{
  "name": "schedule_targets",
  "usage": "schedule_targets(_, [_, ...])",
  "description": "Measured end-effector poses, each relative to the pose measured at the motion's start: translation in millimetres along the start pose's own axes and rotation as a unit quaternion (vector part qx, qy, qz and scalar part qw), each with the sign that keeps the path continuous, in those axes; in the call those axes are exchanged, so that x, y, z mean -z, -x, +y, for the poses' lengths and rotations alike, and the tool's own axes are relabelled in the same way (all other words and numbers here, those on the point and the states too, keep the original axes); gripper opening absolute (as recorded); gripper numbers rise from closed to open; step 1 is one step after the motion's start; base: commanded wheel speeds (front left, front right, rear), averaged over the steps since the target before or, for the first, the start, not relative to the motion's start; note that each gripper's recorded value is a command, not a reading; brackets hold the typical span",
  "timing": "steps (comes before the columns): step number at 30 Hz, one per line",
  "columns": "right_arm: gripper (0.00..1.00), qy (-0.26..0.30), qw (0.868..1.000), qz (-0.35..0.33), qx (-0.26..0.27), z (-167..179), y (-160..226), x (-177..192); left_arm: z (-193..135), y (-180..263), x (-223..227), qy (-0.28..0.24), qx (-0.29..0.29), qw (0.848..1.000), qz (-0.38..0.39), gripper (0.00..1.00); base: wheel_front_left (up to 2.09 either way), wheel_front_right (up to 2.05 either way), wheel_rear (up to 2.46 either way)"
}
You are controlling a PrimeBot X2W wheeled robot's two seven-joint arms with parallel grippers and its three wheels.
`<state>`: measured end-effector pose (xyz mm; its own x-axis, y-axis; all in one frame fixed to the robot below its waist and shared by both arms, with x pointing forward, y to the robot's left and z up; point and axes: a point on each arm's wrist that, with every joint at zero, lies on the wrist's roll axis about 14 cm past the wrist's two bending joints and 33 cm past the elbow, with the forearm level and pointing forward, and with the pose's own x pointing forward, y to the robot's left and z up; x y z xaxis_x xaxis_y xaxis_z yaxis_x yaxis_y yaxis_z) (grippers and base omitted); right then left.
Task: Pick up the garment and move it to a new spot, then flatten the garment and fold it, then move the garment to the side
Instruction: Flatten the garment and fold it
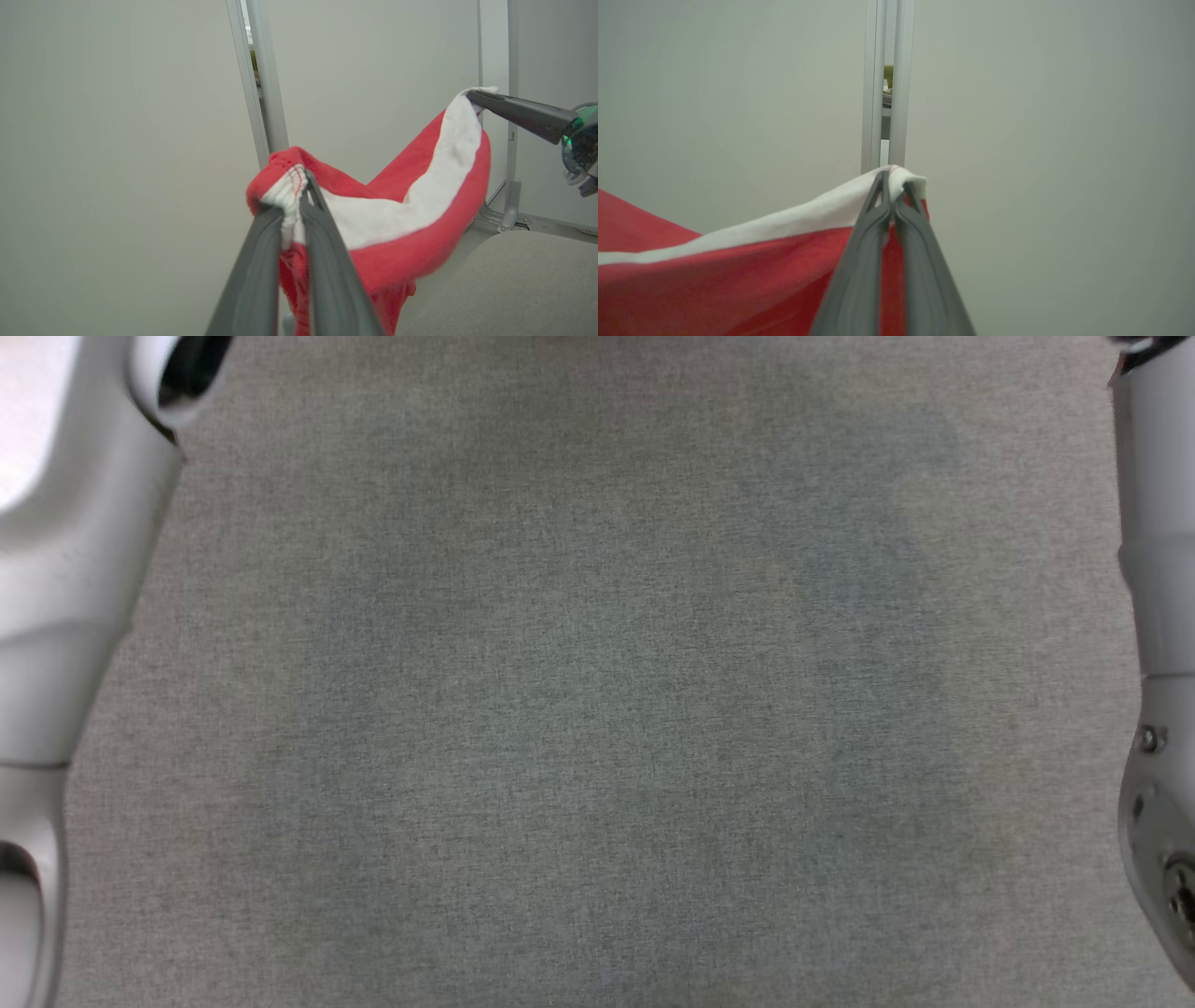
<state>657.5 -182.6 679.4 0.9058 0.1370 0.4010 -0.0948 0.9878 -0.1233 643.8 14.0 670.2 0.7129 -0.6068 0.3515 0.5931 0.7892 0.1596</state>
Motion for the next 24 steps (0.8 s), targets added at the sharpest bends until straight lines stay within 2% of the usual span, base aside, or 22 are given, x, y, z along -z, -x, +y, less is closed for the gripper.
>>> schedule_targets(3, [0.0,-0.011,0.999,0.032,-0.003,5,13,33,-7,16,39,0.017,0.002,0.999,0.04,0.0,0.0,0.0,0.0])
schedule_targets(7, [0.0,-0.031,0.995,0.091,-0.001,12,54,86,-16,51,88,0.065,-0.016,0.994,0.09,0.0,0.0,0.0,0.0])
schedule_targets(12, [0.0,-0.059,0.987,0.146,0.015,16,119,120,-49,99,113,0.117,-0.034,0.985,0.119,0.0,0.0,0.0,0.0])
schedule_targets(17, [0.0,-0.08,0.979,0.187,0.017,33,186,129,-93,157,124,0.161,-0.047,0.973,0.156,0.0,0.0,0.0,0.0])
schedule_targets(24, [0.0,-0.104,0.968,0.228,0.024,44,267,122,-141,228,123,0.191,-0.055,0.959,0.203,0.0,0.0,0.0,0.0])
